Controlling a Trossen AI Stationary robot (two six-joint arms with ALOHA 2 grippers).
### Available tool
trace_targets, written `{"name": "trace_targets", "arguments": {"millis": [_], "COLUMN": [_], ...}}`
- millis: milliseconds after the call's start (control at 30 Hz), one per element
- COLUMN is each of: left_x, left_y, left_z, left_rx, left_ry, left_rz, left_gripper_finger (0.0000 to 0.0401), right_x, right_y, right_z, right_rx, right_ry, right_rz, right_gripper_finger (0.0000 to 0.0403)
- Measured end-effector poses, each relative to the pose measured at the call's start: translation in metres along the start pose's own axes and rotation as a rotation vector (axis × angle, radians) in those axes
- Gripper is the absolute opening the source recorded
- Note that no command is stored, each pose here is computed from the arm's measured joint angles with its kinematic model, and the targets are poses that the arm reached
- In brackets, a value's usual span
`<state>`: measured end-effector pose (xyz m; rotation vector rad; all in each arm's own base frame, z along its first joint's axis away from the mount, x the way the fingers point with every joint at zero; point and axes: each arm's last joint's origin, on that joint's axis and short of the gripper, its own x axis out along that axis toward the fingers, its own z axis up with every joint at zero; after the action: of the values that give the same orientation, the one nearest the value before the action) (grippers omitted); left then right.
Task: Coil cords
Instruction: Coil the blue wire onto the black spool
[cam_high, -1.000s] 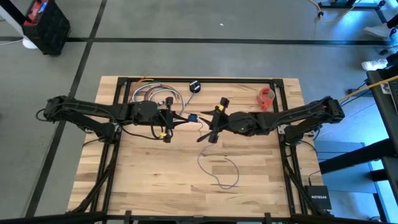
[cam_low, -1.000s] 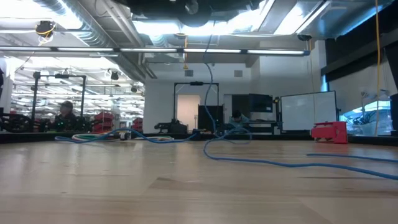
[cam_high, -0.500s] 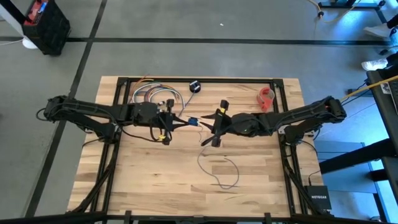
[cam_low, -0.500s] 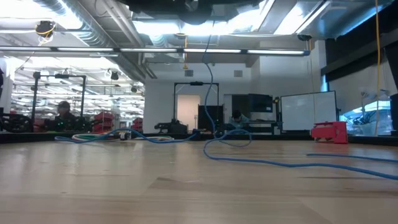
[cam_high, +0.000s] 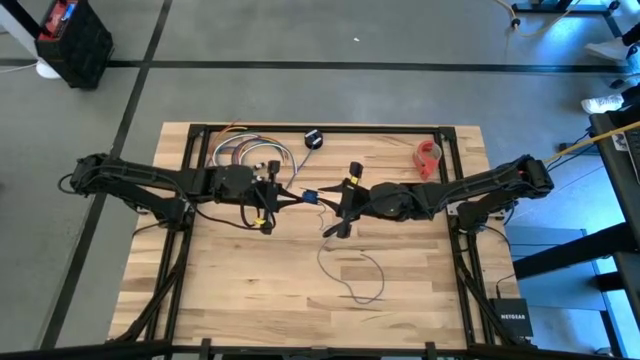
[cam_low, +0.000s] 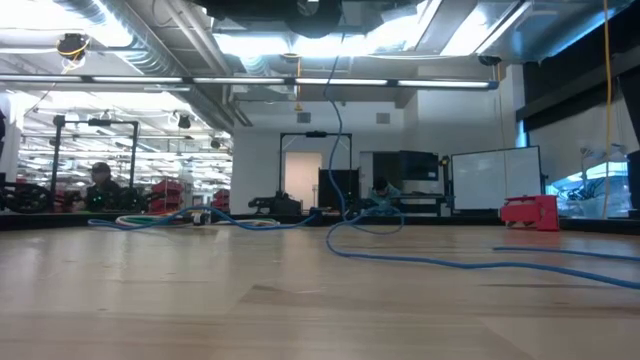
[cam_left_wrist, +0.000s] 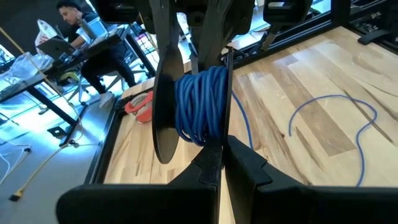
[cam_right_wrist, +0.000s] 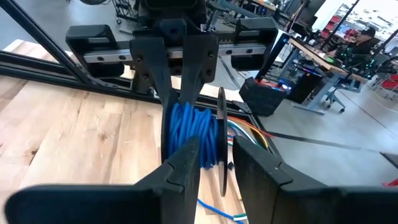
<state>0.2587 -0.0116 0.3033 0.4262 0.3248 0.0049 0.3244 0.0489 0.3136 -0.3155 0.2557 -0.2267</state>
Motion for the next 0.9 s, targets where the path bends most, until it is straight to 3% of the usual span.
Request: {"name": "trace_targets", "arguments": {"millis": [267,533,900], "left_x": [0.0,0.0,0.0], "left_y": [0.0001,0.0001,0.0004], "left_z": [0.0001,0.0004,0.001], "left_rx": [0.0,-0.001,-0.04], "left_ry": [-0.001,-0.005,-0.01], "left_rz": [0.001,0.001,0.004], "left_gripper_finger": [0.0005,0.0005,0.0008], "right_x": [0.0017,0.0016,0.0016], "right_y": [-0.0034,-0.0031,-0.0031], "right_z": [-0.0019,-0.0025,-0.0022], "right_rx": [0.012,0.002,-0.003], "right_ry": [0.011,0.018,0.015], "right_rz": [-0.001,0.0,-0.004], "right_gripper_finger": [0.0093,0.0011,0.0008]}}
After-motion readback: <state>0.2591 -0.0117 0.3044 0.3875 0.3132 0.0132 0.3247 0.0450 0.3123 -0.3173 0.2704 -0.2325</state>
